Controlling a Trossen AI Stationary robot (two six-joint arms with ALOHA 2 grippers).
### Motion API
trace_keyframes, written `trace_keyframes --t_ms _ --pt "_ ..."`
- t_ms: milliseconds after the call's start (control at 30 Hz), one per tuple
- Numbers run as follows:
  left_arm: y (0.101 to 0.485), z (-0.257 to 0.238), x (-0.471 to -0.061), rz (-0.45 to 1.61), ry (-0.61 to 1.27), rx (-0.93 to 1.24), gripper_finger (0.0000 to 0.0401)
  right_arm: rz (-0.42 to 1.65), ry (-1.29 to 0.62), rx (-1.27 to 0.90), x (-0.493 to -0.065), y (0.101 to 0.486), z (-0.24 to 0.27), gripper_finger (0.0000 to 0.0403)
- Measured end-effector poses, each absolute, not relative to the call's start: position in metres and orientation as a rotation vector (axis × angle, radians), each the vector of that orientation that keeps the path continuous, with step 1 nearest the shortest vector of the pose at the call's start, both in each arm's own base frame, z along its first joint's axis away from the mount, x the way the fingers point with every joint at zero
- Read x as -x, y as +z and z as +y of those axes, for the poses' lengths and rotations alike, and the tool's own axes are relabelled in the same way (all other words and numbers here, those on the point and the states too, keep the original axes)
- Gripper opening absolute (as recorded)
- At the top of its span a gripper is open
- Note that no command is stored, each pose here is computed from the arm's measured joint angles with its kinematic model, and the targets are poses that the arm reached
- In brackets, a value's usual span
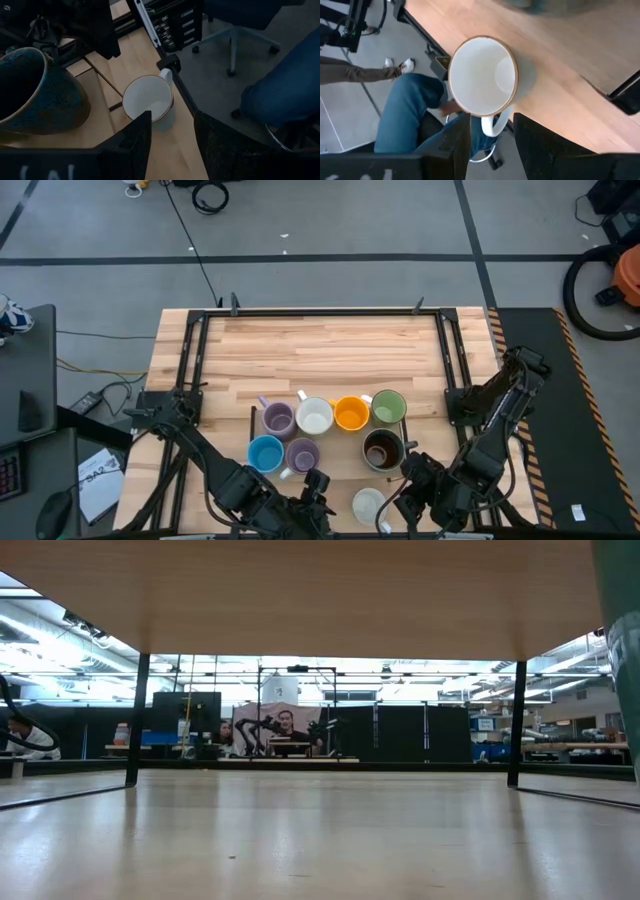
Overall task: Place coffee mugs
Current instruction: Put the blue white mug on the shelf
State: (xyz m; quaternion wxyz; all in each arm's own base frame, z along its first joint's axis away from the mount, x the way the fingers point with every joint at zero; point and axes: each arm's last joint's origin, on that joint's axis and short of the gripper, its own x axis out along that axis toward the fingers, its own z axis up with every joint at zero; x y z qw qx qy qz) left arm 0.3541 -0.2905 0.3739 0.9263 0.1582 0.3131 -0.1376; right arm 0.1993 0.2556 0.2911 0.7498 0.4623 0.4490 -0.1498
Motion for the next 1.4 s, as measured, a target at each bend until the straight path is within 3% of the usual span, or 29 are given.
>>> trace_keyframes --t_ms 1400 --pt "0.374 -0.29 -0.355 0.643 -0.274 -0.299 0.0156 1.035 -0.418 -0.968 -0.227 0.227 0.278 0.0153"
